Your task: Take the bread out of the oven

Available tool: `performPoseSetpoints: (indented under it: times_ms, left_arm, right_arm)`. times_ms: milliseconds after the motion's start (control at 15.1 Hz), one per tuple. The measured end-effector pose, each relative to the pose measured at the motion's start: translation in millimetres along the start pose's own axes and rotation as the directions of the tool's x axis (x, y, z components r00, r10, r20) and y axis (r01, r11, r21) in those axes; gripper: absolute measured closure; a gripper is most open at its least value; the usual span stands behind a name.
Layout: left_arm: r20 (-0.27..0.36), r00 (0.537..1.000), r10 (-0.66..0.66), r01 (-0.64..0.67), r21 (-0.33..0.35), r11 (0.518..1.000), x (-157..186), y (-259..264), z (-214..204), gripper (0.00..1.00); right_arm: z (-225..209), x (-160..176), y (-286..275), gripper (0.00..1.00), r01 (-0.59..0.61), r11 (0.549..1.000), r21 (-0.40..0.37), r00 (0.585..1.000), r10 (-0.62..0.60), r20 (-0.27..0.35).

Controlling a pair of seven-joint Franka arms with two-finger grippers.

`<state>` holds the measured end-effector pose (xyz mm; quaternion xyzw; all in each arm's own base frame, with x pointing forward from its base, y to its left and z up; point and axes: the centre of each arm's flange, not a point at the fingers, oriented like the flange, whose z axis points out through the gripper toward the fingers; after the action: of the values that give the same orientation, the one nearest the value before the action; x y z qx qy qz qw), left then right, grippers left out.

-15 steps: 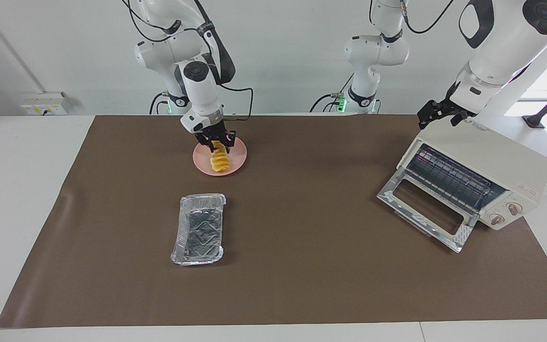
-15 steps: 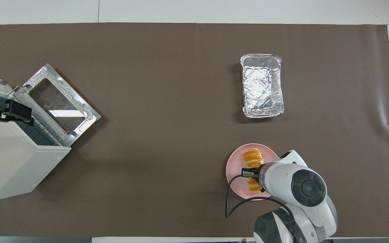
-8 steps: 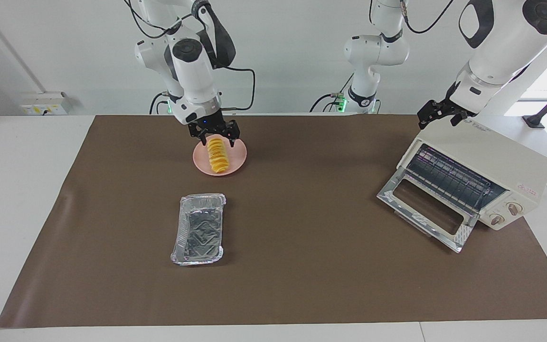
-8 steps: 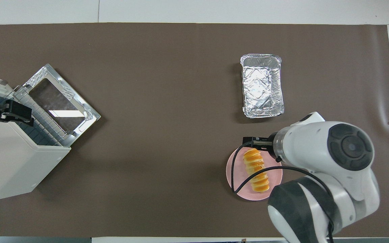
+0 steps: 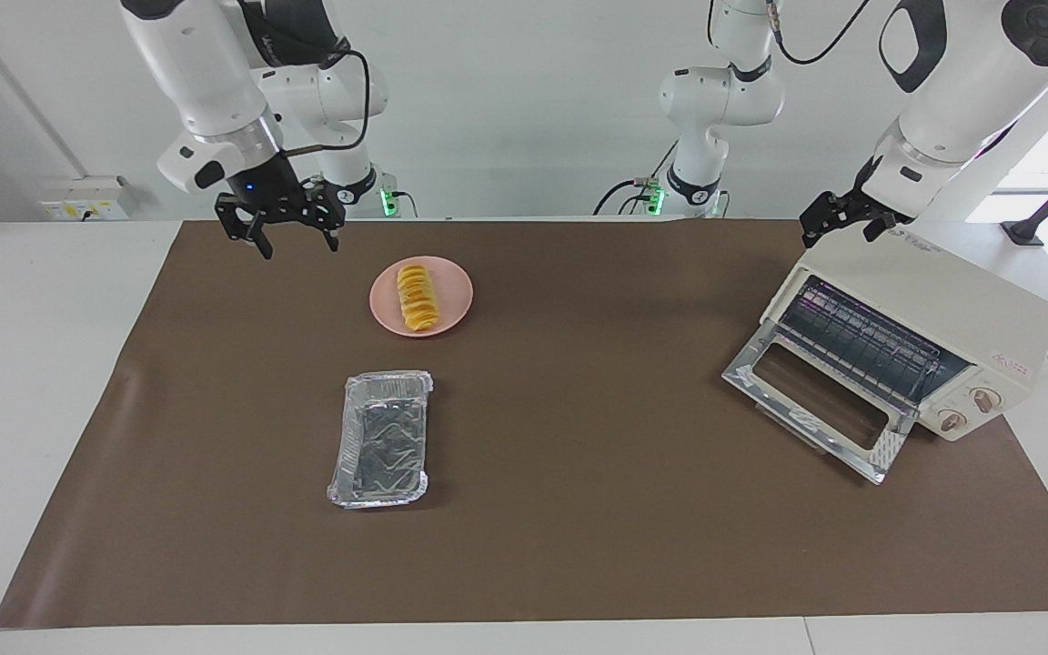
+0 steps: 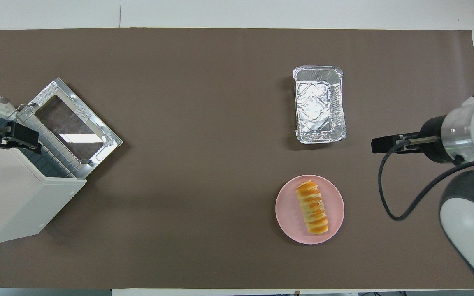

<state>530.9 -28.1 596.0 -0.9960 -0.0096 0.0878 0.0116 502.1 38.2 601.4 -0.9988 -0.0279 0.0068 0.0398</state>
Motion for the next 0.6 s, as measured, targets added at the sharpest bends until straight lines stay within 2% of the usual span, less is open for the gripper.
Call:
performPoseSetpoints:
  times_ms: [132,265,596]
  left_arm:
    - [0.000,1.000,0.000,0.000,0.000,1.000,0.0,0.0,0.0,0.00]
    - [0.000,1.000,0.000,0.000,0.000,1.000,0.0,0.0,0.0,0.00]
    - [0.000,1.000,0.000,0.000,0.000,1.000,0.0,0.0,0.0,0.00]
  right_arm:
    - [-28.3,-0.3,21.0,0.00,-0.005,0.999,-0.034,0.999,0.007,0.041]
    - [-49.5,7.1,35.5,0.00,-0.009,0.998,-0.066,0.998,0.012,0.054]
    - [-36.7,25.8,53.1,0.00,-0.035,0.997,-0.074,0.996,0.041,0.079]
